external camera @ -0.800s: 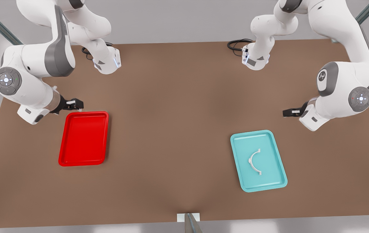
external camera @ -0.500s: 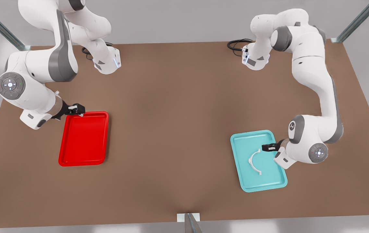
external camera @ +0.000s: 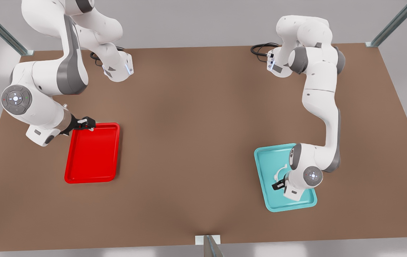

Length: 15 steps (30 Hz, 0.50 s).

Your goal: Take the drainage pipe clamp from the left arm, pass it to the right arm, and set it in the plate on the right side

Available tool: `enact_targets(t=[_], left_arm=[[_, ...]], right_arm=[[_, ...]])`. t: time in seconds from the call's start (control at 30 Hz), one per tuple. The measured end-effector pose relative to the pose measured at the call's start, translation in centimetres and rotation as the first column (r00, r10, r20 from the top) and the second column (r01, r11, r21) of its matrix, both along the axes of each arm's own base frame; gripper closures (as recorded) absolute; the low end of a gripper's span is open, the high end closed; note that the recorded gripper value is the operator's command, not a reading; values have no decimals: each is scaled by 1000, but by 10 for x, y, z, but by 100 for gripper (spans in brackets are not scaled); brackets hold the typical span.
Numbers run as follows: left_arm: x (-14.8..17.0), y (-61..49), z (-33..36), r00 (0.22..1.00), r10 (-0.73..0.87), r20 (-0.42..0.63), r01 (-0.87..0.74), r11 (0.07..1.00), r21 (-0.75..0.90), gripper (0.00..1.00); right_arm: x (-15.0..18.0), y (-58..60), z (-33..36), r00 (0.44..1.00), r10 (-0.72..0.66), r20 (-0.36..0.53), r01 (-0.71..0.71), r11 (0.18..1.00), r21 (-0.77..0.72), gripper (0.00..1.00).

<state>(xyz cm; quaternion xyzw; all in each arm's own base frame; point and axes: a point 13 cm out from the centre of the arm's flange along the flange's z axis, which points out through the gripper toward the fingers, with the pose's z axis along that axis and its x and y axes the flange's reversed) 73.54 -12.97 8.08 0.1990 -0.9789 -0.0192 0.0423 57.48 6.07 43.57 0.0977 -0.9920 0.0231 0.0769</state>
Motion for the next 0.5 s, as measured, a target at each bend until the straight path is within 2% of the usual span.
enact_targets(t=[0.37, 0.4, 0.43, 0.47, 0.5], left_arm=[[-7, 4, -41, 984, 181, 4, -181, 983, 33, 0], [-7, 4, -43, 981, 195, 6, -195, 980, 34, 5], [-6, 4, -44, 978, 210, 10, -210, 977, 34, 25], [-5, 4, -44, 974, 225, 13, -225, 974, 33, 32], [-4, 5, -44, 971, 239, 16, -240, 970, 33, 32]], right_arm=[[1, -1, -6, 1000, 12, -3, -12, 1000, -1, 0], [1, -1, -7, 1000, 13, -2, -13, 1000, -1, 0], [1, -2, -7, 1000, 13, -2, -13, 1000, -2, 0], [1, -3, -7, 1000, 13, -1, -13, 1000, -2, 0], [1, -3, -7, 1000, 14, 0, -14, 1000, -3, 0]])
